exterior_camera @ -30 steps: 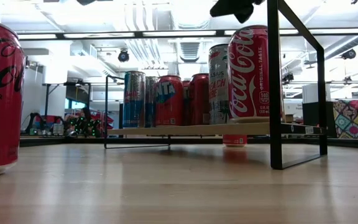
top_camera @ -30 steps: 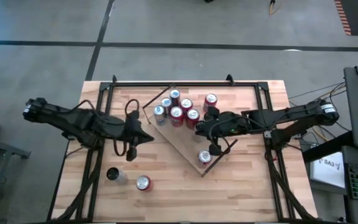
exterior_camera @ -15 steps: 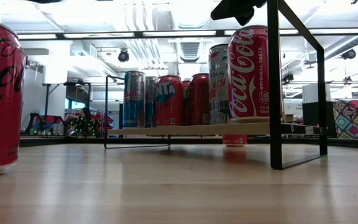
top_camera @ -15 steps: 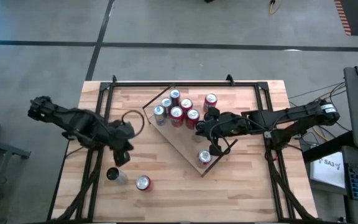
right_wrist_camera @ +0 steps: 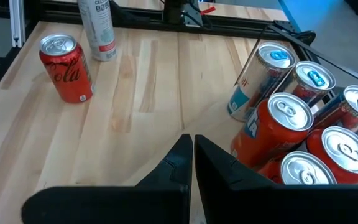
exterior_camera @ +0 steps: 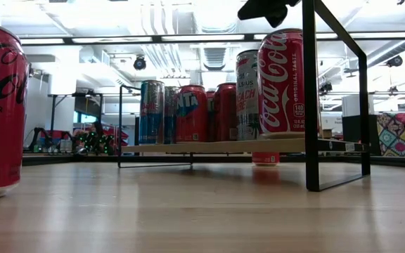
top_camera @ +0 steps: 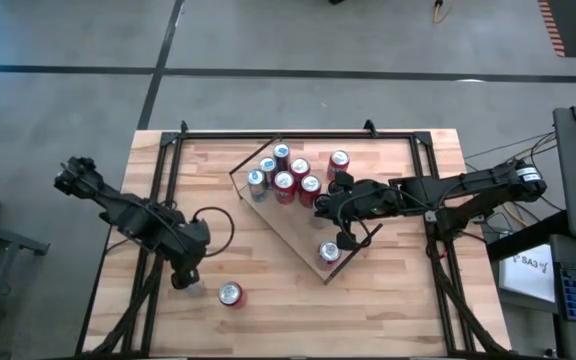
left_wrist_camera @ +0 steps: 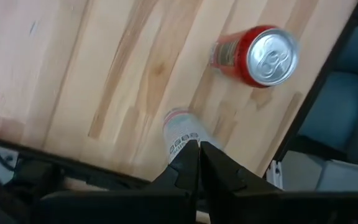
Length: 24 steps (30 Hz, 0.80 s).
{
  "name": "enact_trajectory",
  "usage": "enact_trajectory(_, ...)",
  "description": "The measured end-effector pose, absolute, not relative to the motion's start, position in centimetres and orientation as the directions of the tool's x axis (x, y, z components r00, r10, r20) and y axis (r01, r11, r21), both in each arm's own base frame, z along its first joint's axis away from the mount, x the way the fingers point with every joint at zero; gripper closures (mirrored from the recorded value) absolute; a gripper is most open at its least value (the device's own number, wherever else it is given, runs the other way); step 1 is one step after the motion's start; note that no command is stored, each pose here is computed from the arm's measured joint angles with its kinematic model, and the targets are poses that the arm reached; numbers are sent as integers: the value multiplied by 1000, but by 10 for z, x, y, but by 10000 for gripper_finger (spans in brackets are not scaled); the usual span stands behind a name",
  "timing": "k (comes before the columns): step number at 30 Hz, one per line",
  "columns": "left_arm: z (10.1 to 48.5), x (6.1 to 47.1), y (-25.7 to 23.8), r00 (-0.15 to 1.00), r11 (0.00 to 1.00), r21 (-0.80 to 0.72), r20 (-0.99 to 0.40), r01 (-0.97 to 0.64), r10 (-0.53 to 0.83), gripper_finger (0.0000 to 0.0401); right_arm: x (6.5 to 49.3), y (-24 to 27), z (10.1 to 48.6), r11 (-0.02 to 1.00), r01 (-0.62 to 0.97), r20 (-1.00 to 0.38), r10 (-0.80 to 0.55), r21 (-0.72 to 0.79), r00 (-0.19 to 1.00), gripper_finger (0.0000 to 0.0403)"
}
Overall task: Place canned beverage on shelf
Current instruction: Put the orange soda can on the shelf aligned with the orange soda can on the shelf
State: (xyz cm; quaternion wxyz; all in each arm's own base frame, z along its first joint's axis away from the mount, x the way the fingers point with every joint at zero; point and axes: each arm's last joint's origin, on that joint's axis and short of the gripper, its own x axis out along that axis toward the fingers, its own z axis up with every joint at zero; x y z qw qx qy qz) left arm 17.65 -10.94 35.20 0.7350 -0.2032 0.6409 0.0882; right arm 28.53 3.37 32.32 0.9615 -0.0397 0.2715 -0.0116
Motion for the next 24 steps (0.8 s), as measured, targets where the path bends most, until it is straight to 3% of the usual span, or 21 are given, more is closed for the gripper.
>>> enact_trajectory(3,352,175,-110,136,897,-162,-984,-411,-115,401,286,33,324,996,5,-516,-52,-93,855,394)
enact_trajectory(9,353,173,-109,136,895,-156,-985,-418,-108,401,286,21,341,975,201,-450,-221,-94,865,394)
enact_trajectory(20,357,174,-101,202,913,-95,-979,-397,-14,401,276,-39,365,907,414,-537,-387,-75,750,394)
enact_trajectory(24,358,179,-90,242,926,-36,-968,-375,61,401,274,-66,367,924,379,-572,-336,-47,748,394)
